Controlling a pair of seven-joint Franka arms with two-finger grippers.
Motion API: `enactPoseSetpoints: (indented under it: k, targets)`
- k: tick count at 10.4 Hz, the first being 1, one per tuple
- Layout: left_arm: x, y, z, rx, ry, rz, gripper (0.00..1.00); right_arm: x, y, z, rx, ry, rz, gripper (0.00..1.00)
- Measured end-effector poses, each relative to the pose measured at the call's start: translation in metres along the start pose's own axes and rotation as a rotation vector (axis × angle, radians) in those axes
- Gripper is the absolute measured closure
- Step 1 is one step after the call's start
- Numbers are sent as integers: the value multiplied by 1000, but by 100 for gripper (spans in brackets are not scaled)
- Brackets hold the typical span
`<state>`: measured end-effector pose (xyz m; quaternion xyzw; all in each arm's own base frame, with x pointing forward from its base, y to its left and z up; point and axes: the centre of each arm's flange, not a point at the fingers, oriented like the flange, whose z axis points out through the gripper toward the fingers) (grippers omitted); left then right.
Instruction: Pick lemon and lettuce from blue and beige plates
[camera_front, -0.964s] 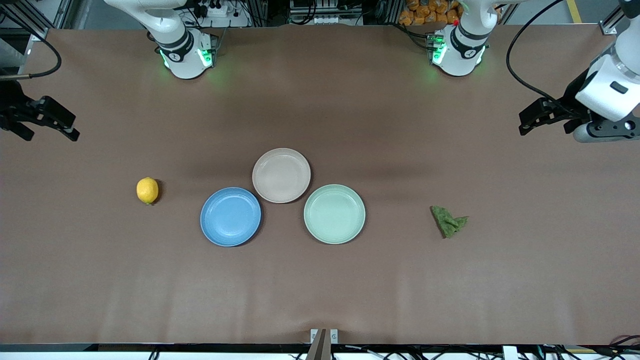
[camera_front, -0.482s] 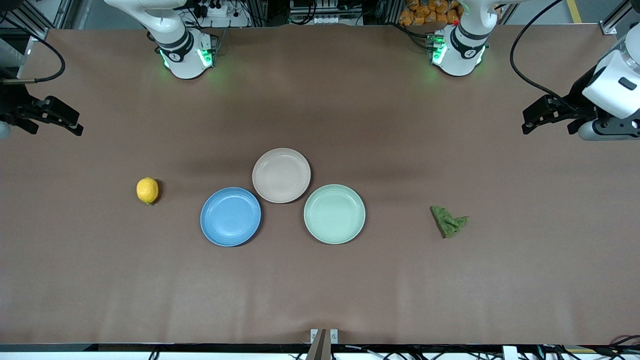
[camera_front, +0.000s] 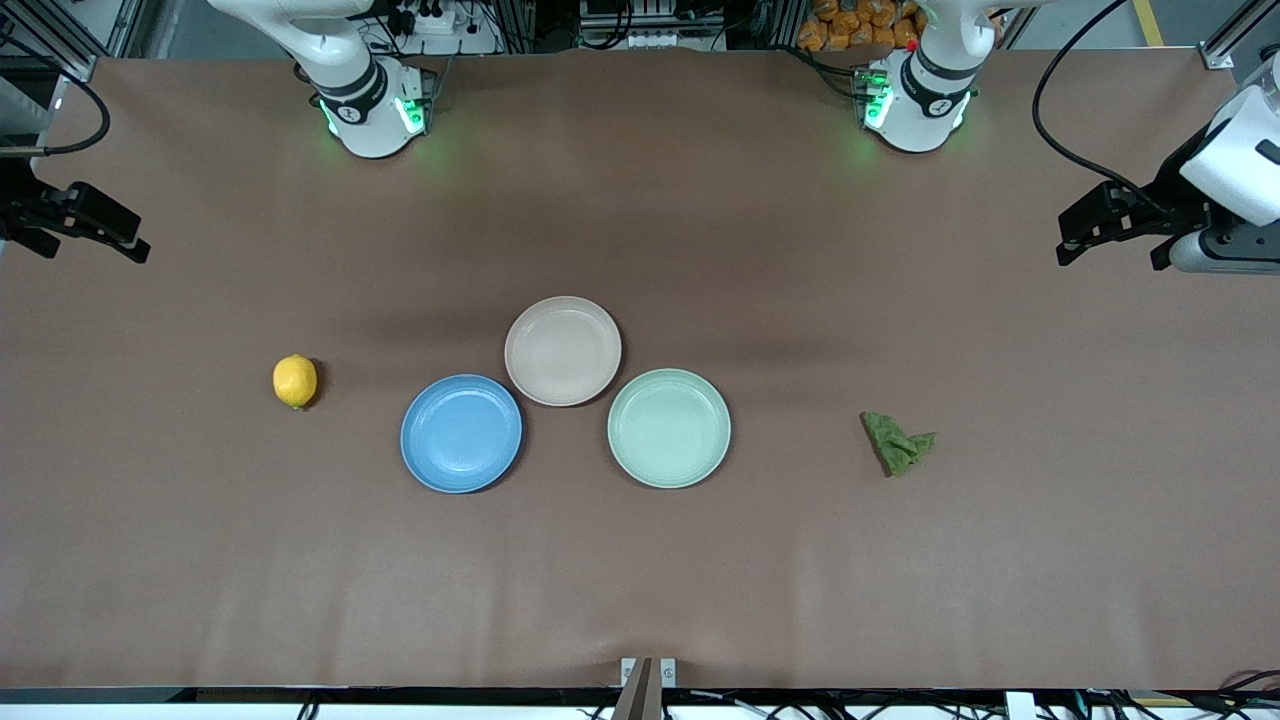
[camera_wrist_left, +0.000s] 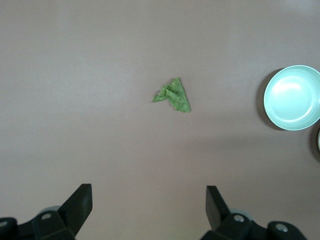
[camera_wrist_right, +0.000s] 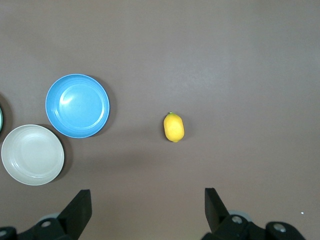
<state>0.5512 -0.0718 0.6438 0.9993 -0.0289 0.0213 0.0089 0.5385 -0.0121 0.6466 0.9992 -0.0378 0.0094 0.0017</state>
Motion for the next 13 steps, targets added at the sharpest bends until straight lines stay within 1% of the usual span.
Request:
enactPoseSetpoints:
  k: [2, 5, 13]
  targets:
    - [2, 2, -2, -2, 16, 4, 0, 1, -1, 1, -8, -2, -3, 0]
    - [2, 7, -4, -2, 24, 12, 0, 1, 1, 1, -36, 2, -5, 0]
    - [2, 8, -4, -2, 25, 14, 0, 2, 14, 0, -39, 3, 22, 0]
